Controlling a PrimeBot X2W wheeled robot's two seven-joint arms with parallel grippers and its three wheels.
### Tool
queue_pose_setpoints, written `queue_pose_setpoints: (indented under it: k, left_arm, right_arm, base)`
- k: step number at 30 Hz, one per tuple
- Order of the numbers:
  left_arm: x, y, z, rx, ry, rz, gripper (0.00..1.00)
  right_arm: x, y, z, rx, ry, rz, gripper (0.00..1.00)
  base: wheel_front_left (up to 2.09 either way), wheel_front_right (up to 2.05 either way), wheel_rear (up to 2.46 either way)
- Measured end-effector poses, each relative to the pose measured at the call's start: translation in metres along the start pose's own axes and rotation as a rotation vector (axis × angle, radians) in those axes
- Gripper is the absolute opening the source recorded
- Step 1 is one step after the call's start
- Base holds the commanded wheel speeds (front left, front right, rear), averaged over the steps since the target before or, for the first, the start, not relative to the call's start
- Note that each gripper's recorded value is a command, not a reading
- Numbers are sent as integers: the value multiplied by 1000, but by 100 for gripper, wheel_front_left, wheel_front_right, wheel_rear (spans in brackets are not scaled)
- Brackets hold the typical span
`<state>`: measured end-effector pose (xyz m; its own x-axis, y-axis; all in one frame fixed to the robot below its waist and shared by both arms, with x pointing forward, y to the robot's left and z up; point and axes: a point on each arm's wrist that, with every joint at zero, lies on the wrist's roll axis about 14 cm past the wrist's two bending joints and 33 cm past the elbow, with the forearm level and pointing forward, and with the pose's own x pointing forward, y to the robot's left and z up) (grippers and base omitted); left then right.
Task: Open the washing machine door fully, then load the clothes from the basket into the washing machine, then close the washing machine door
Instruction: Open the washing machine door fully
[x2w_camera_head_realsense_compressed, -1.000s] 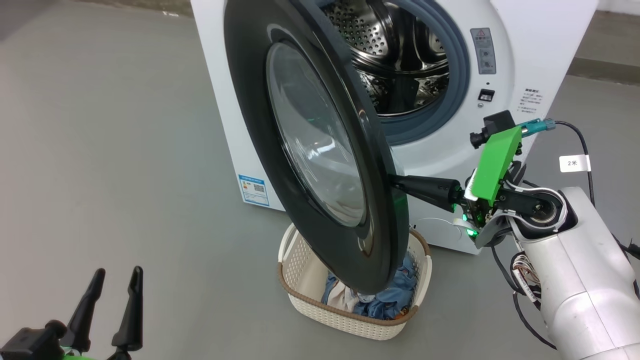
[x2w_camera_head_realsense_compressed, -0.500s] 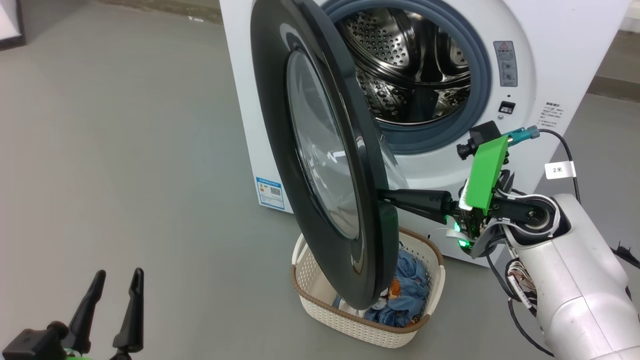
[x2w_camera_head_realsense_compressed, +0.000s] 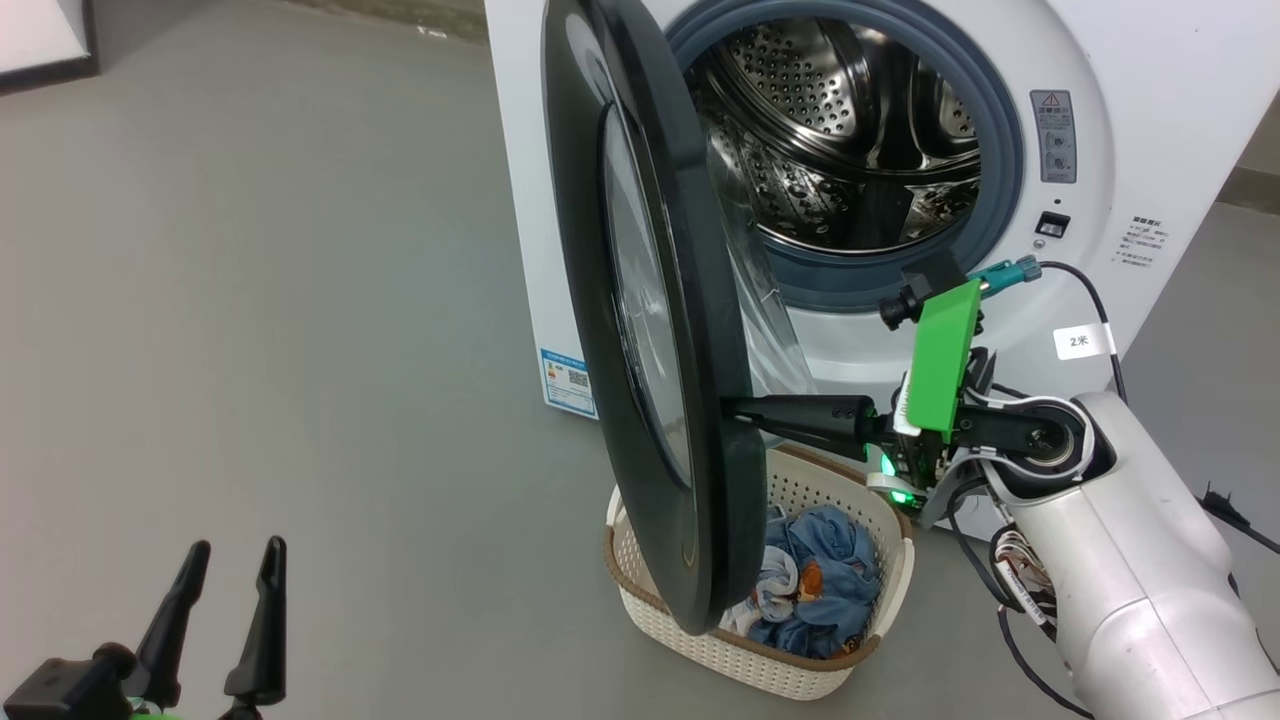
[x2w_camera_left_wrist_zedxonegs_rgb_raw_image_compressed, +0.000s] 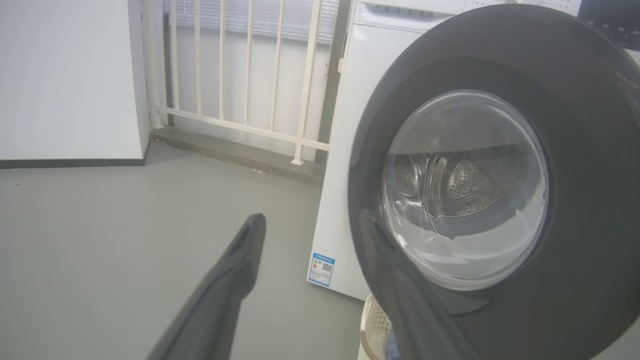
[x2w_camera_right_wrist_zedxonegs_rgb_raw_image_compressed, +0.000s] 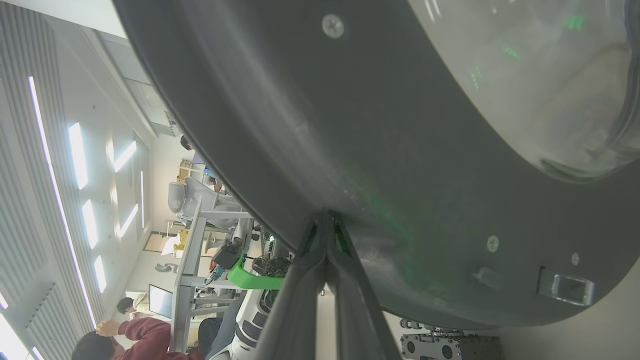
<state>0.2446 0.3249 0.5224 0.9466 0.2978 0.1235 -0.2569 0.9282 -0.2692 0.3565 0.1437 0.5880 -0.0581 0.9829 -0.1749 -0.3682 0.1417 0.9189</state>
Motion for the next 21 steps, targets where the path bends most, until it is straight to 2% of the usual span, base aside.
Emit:
queue_pose_setpoints:
  k: [19, 20, 21]
  left_arm:
    - [11, -11, -2, -4, 2, -34, 100]
    - [12, -12, -2, -5, 3, -38, 100]
    - [13, -13, -3, -6, 5, -42, 100]
  right_arm:
    - [-14, -1, 6, -1, -61, -9, 0]
    - [-16, -1, 8, -4, -73, -11, 20]
    - [-19, 0, 10, -5, -83, -10, 36]
  base:
    - [0, 0, 0]
    - [0, 0, 0]
    - [0, 0, 0]
